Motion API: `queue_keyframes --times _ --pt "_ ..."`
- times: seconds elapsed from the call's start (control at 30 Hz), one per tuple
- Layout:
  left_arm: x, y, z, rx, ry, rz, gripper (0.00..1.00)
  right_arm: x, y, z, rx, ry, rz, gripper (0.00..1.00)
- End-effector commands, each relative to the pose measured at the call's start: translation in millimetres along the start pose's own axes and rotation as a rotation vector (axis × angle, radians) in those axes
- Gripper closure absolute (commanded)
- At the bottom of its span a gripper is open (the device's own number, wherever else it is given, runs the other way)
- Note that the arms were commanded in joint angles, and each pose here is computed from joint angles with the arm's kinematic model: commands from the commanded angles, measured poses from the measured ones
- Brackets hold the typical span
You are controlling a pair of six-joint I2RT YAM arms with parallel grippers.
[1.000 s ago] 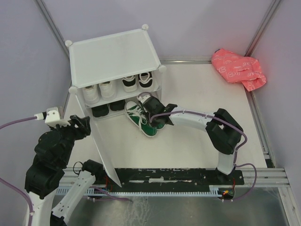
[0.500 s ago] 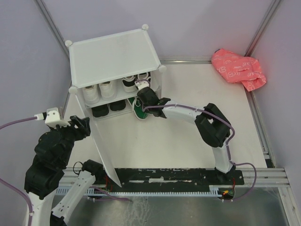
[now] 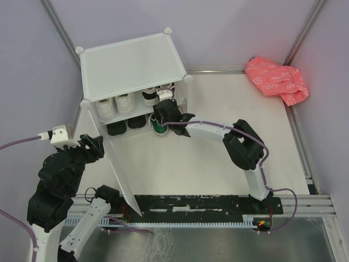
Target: Place and organize the shoes in the shoe cabinet
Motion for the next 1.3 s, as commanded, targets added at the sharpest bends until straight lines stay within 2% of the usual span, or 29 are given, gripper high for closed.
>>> queue_keyframes --times 0.0,0.17,0.33,0.47,0.73,0.97,1.07,1.27 --pt "9.3 -0.9 1.1 0.005 -0.033 0.018 0.31 56.1 5.5 26.1 0.09 -0.157 -0.116 0.32" --pt "9.8 -0.2 1.3 0.009 -0.036 0.012 0.31 57.4 7.9 57.6 0.174 -0.121 -0.13 0.29" --pt "8.3 0.6 1.7 0.01 -0.04 0.014 0.3 42.0 0.2 91.1 0.167 -0.048 -0.074 0.25" --pt "6.7 0.9 1.4 0.01 -0.037 0.013 0.3 4.5 -2.4 94.8 0.175 0.064 -0.025 0.18" --pt "6.0 2.2 1.6 0.021 -0.036 0.01 0.3 -51.2 -2.8 87.6 0.122 0.12 -0.047 0.19" --pt "5.6 3.0 2.6 0.024 -0.034 0.011 0.3 -54.0 1.6 47.5 0.064 -0.009 -0.041 0.19" --pt "5.1 3.6 3.4 0.028 -0.031 0.013 0.3 -52.1 2.7 28.1 0.039 -0.022 -0.048 0.19" --pt "5.5 6.1 7.2 0.034 -0.04 0.015 0.3 -37.7 1.5 11.2 -0.008 -0.144 -0.021 0.19"
Point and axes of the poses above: each gripper's point midway between its finger pads, its own z axis back along the fingers, its own y axis along the line the jaws close on, x = y × z, the point moved 8 cm from there along z, back along the fingers, and after that the axes turned 2 degrees about -z, right-handed, at the moved point
